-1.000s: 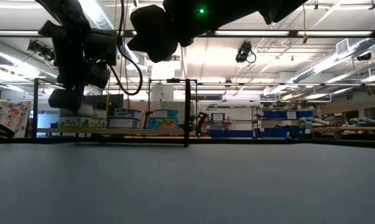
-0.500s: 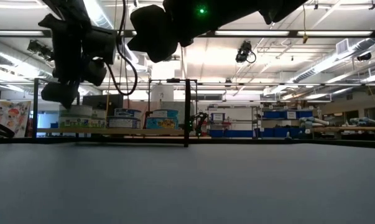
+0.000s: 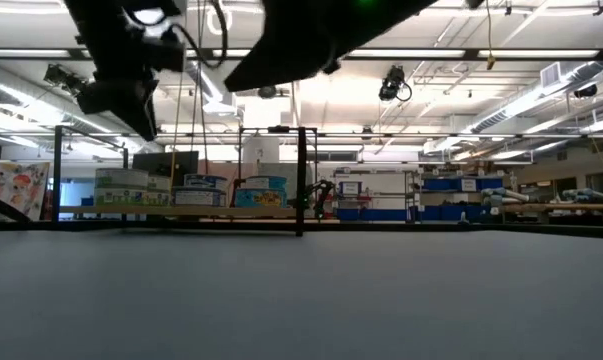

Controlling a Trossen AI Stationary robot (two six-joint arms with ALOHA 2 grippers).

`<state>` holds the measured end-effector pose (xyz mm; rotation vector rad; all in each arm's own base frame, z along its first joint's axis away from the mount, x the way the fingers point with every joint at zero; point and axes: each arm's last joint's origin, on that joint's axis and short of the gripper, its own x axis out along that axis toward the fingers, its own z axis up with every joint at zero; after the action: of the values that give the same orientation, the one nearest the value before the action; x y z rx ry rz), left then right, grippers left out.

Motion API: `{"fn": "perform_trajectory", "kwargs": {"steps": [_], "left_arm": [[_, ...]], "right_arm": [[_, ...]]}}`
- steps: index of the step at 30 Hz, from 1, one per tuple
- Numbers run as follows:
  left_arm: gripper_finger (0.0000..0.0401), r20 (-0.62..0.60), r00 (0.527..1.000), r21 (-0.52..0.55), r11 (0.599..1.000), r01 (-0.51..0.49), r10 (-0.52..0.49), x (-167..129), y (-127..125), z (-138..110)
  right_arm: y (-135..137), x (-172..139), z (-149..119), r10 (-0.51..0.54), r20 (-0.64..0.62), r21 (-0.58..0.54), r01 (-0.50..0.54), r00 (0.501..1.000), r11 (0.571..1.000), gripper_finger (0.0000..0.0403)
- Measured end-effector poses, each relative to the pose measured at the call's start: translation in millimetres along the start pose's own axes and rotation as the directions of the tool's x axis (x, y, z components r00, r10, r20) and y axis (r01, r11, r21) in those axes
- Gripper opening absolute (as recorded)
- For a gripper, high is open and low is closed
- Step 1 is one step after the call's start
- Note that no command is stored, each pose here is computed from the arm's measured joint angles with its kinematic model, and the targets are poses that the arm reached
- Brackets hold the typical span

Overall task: Stack canned seafood by type on shelf
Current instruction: Stack the yellow blue tuna can on top of the yellow blue tuna can on the shelf

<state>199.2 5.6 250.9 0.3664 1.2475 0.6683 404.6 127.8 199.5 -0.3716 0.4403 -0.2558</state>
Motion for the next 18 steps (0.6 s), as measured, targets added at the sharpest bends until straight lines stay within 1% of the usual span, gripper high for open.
{"fn": "perform_trajectory", "kwargs": {"steps": [3,4,6,8,10,12,16,18], "left_arm": [[0.006,0.109,0.991,-0.021,0.997,0.076,-0.074,-15,-19,3],[0.0045,0.151,0.984,-0.036,0.994,0.104,-0.098,-20,-25,5],[0.0019,0.24,0.96,-0.046,0.986,0.159,-0.143,-31,-37,7],[0.0006,0.326,0.926,-0.044,0.976,0.214,-0.188,-43,-48,10],[0.0007,0.412,0.881,-0.051,0.96,0.276,-0.232,-54,-57,13],[0.0009,0.483,0.834,-0.047,0.943,0.33,-0.268,-64,-65,15],[0.0004,0.614,0.722,-0.018,0.909,0.416,-0.318,-78,-81,18],[0.0003,0.671,0.664,-0.016,0.889,0.458,-0.33,-82,-87,19]], "right_arm": [[-3,-11,2,0.091,-0.053,0.059,-0.087,0.994,0.994,0.002],[-3,-16,2,0.119,-0.07,0.073,-0.114,0.99,0.991,0.0012],[-2,-24,2,0.175,-0.11,0.1,-0.164,0.978,0.981,0.001],[-1,-33,2,0.245,-0.147,0.146,-0.224,0.958,0.964,0.0017],[0,-42,1,0.319,-0.19,0.208,-0.28,0.929,0.937,0.002],[3,-52,-3,0.368,-0.249,0.258,-0.305,0.896,0.917,0.0018],[10,-71,-11,0.407,-0.373,0.333,-0.289,0.834,0.897,0.0009],[13,-80,-16,0.429,-0.434,0.375,-0.274,0.792,0.885,0.0009]]}}
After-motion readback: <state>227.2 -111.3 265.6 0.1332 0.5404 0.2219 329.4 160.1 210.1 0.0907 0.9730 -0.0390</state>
